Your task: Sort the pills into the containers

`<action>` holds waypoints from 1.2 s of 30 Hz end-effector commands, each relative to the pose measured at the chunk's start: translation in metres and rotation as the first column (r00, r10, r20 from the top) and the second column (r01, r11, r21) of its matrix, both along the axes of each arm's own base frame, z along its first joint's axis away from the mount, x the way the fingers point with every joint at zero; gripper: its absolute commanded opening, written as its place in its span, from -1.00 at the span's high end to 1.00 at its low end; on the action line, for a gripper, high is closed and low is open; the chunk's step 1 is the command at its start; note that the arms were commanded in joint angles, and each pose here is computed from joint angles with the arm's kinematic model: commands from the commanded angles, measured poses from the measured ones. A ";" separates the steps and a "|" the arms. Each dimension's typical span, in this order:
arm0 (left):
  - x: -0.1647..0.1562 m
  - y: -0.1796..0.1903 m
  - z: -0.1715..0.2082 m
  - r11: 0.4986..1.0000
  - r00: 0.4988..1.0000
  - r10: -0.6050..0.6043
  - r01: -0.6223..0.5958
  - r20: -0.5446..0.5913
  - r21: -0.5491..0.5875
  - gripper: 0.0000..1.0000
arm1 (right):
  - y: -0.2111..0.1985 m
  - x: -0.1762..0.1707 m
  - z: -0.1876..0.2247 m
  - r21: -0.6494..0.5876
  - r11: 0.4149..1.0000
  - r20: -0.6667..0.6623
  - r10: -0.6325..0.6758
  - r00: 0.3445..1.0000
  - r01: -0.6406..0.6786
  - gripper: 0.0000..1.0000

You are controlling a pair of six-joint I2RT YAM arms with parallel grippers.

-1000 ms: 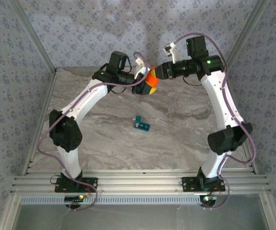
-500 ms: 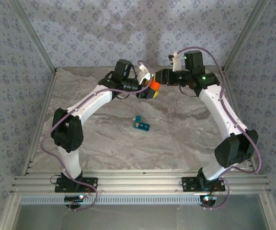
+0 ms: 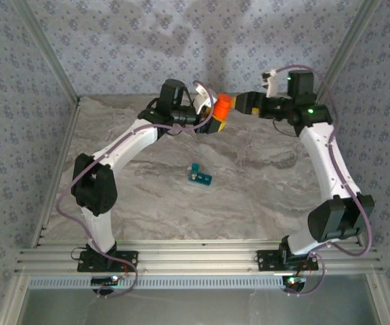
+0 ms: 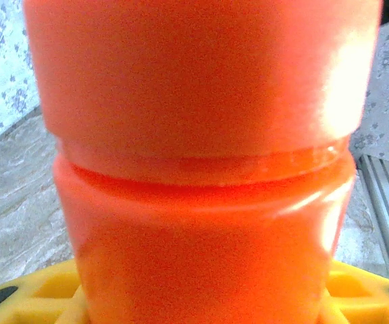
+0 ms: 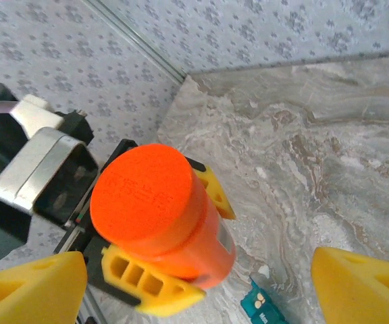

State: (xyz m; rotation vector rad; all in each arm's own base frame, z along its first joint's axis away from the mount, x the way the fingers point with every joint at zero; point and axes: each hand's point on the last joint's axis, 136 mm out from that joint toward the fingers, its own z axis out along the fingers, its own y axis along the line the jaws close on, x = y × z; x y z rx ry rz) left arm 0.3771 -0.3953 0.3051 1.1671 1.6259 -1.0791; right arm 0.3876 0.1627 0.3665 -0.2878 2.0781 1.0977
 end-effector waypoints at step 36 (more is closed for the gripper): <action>-0.030 0.000 0.050 0.978 0.981 -0.195 0.193 -0.020 -0.078 1.00 | 0.051 -0.006 0.043 -0.011 0.988 0.163 0.156 0.974 -0.156 -0.07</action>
